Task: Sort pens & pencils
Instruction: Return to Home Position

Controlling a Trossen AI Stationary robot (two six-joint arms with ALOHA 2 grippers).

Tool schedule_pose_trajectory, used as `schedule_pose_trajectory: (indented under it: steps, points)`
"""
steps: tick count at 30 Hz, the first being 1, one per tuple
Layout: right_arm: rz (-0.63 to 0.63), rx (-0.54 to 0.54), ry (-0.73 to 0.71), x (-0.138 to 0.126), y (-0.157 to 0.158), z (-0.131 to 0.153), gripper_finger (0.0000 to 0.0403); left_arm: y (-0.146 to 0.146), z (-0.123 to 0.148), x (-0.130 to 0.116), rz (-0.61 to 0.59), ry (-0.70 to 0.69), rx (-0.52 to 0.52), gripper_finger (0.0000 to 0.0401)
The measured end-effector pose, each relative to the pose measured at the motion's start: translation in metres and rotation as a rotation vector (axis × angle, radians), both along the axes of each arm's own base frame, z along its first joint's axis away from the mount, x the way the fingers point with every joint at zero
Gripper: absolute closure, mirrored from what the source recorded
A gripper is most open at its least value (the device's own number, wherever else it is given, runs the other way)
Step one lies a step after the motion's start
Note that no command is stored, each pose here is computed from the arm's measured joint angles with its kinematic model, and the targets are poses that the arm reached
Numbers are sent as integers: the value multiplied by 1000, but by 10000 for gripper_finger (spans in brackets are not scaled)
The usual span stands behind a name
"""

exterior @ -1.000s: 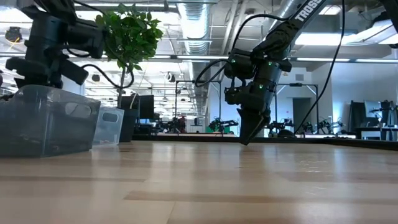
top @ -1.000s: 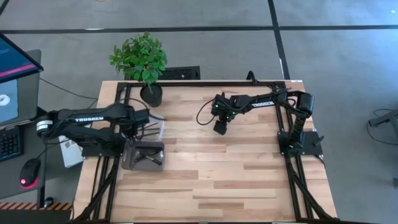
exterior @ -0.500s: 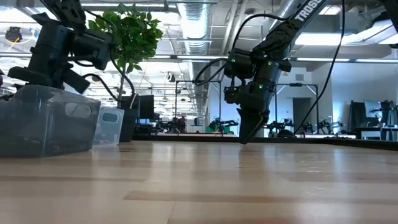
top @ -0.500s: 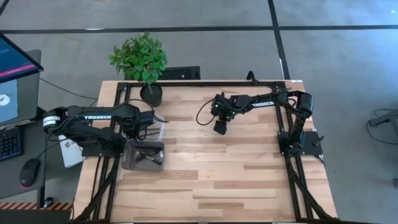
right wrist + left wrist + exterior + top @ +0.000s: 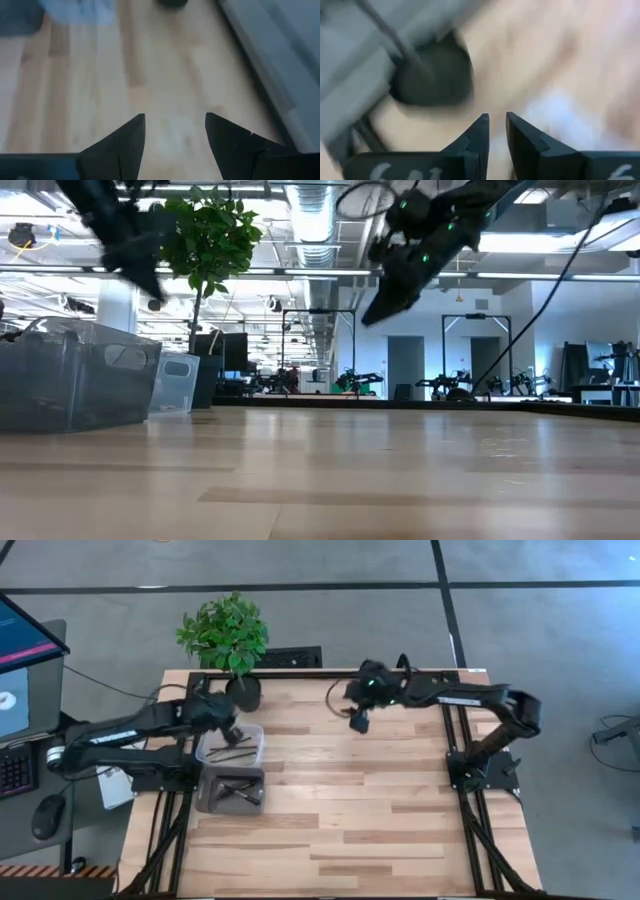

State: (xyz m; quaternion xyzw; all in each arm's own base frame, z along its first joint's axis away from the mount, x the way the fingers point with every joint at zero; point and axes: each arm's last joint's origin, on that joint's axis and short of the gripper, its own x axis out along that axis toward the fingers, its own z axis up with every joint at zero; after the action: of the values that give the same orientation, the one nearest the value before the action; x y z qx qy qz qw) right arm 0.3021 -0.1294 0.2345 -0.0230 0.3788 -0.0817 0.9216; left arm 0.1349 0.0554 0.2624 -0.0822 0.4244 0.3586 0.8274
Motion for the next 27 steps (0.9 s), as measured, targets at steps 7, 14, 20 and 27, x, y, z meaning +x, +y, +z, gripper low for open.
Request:
schedule_pose_trajectory:
  steps: [7,14,20,27]
  points:
    - [-79,-132,-146,-42,-25,50,173,7,46,7,-68,-351,399,345]
    - [-105,-151,-375,-104,-32,51,173,16,48,3,-62,-354,564,344]
    - [-211,-185,-484,-149,-14,24,173,12,19,-24,11,-428,586,344]
    - [-212,-241,-631,-178,17,11,173,2,-22,-43,-8,-541,622,344]
